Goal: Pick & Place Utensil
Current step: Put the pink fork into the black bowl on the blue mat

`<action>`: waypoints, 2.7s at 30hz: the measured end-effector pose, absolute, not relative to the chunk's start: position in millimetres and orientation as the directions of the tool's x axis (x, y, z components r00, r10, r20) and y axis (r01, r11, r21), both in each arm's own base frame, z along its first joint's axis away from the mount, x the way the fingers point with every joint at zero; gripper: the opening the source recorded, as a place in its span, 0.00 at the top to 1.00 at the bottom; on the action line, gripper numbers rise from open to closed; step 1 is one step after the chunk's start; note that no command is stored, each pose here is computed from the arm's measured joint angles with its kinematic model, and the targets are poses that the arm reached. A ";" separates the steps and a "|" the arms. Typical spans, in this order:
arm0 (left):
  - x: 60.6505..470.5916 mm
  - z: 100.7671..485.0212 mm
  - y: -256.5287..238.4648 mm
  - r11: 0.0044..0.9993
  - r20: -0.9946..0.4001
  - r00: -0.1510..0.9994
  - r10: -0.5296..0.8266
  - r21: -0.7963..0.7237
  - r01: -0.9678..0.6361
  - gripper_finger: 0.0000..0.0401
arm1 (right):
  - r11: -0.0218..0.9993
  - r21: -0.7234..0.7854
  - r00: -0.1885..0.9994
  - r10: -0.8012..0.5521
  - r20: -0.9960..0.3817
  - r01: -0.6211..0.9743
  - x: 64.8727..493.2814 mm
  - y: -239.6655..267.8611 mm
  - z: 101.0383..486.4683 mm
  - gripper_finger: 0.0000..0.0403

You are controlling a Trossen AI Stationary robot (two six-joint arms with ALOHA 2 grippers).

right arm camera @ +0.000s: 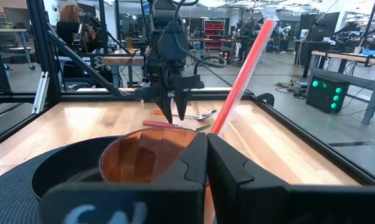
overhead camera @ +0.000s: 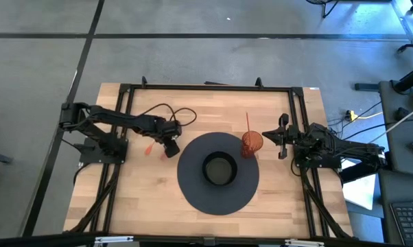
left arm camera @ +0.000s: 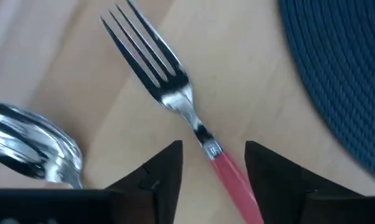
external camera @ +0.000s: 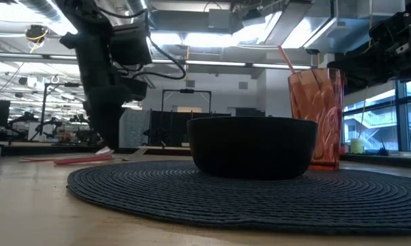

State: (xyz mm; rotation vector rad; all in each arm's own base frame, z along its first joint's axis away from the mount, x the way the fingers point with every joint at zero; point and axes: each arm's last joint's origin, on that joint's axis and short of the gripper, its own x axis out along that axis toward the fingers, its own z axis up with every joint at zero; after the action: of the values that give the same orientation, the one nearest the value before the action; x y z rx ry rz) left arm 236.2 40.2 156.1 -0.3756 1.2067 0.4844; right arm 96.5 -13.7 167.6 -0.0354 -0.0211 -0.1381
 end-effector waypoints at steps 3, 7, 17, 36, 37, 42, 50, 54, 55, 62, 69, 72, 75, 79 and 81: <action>236.2 157.6 46.0 0.815 -0.946 0.273 0.174 -0.017 -0.579 0.55 | 0.990 -0.033 0.990 -0.138 0.023 0.138 96.5 -13.7 167.6 0.97; 235.5 157.3 51.6 0.774 -0.946 0.269 0.179 -0.033 -0.632 0.53 | 0.990 -0.034 0.990 -0.137 0.023 0.138 96.5 -13.7 167.7 0.97; 240.2 144.6 49.3 0.757 -0.962 0.231 0.143 -0.044 -0.652 0.54 | 0.990 -0.034 0.990 -0.138 0.024 0.139 96.5 -13.7 167.7 0.97; 247.2 127.5 46.6 0.805 -0.972 0.192 0.137 -0.004 -0.594 0.89 | 0.990 -0.034 0.990 -0.138 0.023 0.138 96.5 -13.7 167.7 0.97; 247.6 127.6 45.4 0.815 -0.971 0.195 0.138 -0.001 -0.579 0.93 | 0.990 -0.034 0.990 -0.137 0.023 0.138 96.5 -13.7 167.7 0.97; 252.4 131.4 41.0 0.832 -0.960 0.218 0.176 0.027 -0.554 0.94 | 0.990 -0.033 0.990 -0.137 0.023 0.138 96.5 -13.7 167.7 0.97; 274.0 155.9 31.0 0.868 -0.930 0.266 0.254 0.098 -0.487 0.95 | 0.990 -0.033 0.990 -0.137 0.023 0.138 96.5 -13.7 167.6 0.97; 284.2 171.3 20.7 0.887 -0.909 0.293 0.296 0.148 -0.437 0.95 | 0.990 -0.034 0.990 -0.137 0.023 0.138 96.5 -13.7 167.6 0.97; 287.1 175.7 18.0 0.890 -0.901 0.305 0.309 0.160 -0.428 0.95 | 0.990 -0.034 0.990 -0.137 0.023 0.138 96.6 -13.7 167.6 0.97; 303.3 204.9 -12.2 0.925 -0.856 0.399 0.329 0.207 -0.319 0.95 | 0.990 -0.034 0.990 -0.137 0.023 0.138 96.6 -13.7 167.6 0.97; 316.7 245.0 -41.8 0.942 -0.797 0.504 0.334 0.258 -0.216 0.95 | 0.990 -0.034 0.990 -0.137 0.023 0.138 96.6 -13.7 167.6 0.97; 325.9 266.3 -50.7 0.932 -0.763 0.534 0.363 0.306 -0.196 0.95 | 0.990 -0.034 0.990 -0.138 0.023 0.139 96.6 -13.7 167.6 0.97; 340.5 280.3 -58.6 0.915 -0.753 0.525 0.396 0.369 -0.162 0.95 | 0.990 -0.034 0.990 -0.139 0.022 0.139 96.5 -13.7 167.6 0.97; 369.8 286.1 -69.9 0.885 -0.763 0.479 0.435 0.460 -0.072 0.95 | 0.989 -0.035 0.990 -0.140 0.023 0.141 96.5 -13.8 167.6 0.97; 387.2 279.2 -74.7 0.871 -0.781 0.440 0.443 0.491 -0.006 0.95 | 0.989 -0.038 0.990 -0.140 0.023 0.141 96.5 -13.7 167.6 0.97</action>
State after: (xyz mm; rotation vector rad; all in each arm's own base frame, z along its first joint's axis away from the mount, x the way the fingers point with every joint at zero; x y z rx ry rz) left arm 387.2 -74.7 279.2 0.4556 1.0886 0.2910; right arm 96.5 -13.7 167.6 -0.0400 -0.0200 -0.1412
